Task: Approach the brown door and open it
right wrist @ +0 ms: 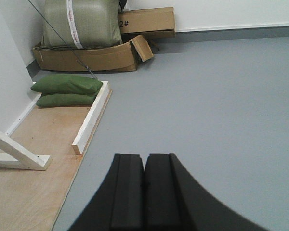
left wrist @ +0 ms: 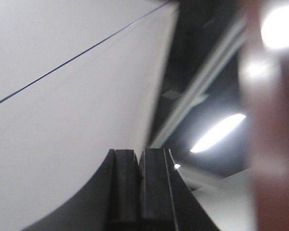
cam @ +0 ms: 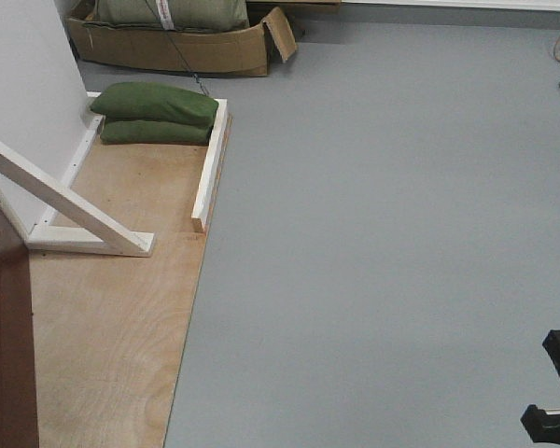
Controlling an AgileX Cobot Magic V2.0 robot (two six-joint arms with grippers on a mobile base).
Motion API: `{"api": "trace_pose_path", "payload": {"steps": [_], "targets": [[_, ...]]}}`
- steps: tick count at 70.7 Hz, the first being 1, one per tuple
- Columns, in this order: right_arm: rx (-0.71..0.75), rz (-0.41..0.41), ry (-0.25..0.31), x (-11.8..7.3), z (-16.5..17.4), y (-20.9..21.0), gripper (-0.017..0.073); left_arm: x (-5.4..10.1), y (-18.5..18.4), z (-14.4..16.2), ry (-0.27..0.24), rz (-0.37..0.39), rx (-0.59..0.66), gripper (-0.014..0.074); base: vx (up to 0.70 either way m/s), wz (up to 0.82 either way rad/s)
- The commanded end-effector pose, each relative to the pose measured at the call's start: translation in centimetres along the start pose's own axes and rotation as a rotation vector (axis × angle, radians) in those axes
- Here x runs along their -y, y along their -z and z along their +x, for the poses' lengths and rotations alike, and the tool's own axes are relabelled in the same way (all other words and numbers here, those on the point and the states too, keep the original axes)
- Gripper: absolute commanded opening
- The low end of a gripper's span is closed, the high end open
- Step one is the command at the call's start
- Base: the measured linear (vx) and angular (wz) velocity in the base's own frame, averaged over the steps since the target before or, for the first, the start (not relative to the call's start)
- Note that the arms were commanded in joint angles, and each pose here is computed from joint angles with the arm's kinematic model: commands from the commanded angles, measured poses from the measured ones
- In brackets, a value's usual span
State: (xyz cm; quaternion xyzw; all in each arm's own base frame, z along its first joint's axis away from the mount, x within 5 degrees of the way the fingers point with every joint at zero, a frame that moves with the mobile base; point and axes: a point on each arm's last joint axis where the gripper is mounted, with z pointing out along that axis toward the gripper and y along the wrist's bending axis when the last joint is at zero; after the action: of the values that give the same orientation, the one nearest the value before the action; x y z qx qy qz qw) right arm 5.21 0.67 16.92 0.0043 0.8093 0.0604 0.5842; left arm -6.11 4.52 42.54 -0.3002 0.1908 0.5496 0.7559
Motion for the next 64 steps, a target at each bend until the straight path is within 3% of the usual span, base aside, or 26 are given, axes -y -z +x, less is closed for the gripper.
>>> {"api": "trace_pose_path", "payload": {"steps": [1, 6, 12, 17, 34, 40, 51, 56, 64], "targets": [[0.095, 0.002, 0.010, 0.0, -0.7, 0.1, 0.0000, -0.6, -0.4, 0.4, -0.051, -0.165, -0.083, 0.0017, 0.00, 0.00], [0.093, 0.002, 0.010, 0.0, -0.7, 0.1, 0.0000, -1.3, 0.0, 1.0, -0.074, -0.297, -0.158, 0.0017, 0.00, 0.00], [0.094, 0.002, 0.010, 0.0, -0.7, 0.1, 0.0000, -1.7, 0.5, 1.8, -0.090, -0.404, -0.240, 0.0017, 0.00, 0.00], [0.094, 0.002, 0.010, 0.0, -0.7, 0.1, 0.0000, -1.4, 0.6, 2.4, -0.135, -0.428, -0.311, 0.0017, 0.00, 0.00], [0.094, 0.002, 0.010, 0.0, -0.7, 0.1, 0.0000, 0.2, 0.3, 4.2, -0.382, -0.475, -0.424, 0.0017, 0.00, 0.00], [0.094, 0.002, 0.010, 0.0, -0.7, 0.1, 0.0000, 0.6, -0.4, 4.3, -0.396, -0.513, -0.455, 0.0017, 0.00, 0.00], [0.094, 0.002, 0.010, 0.0, -0.7, 0.1, 0.0000, 1.5, -2.6, 3.7, -0.317, -0.618, -0.544, 0.0017, 0.00, 0.00], [0.094, 0.002, 0.010, 0.0, -0.7, 0.1, 0.0000, 2.2, -3.8, 3.6, -0.306, -0.648, -0.563, 0.0017, 0.00, 0.00], [0.094, 0.002, 0.010, 0.0, -0.7, 0.1, 0.0000, 3.2, -5.3, 4.2, -0.371, -0.664, -0.586, 0.0017, 0.00, 0.00]]}}
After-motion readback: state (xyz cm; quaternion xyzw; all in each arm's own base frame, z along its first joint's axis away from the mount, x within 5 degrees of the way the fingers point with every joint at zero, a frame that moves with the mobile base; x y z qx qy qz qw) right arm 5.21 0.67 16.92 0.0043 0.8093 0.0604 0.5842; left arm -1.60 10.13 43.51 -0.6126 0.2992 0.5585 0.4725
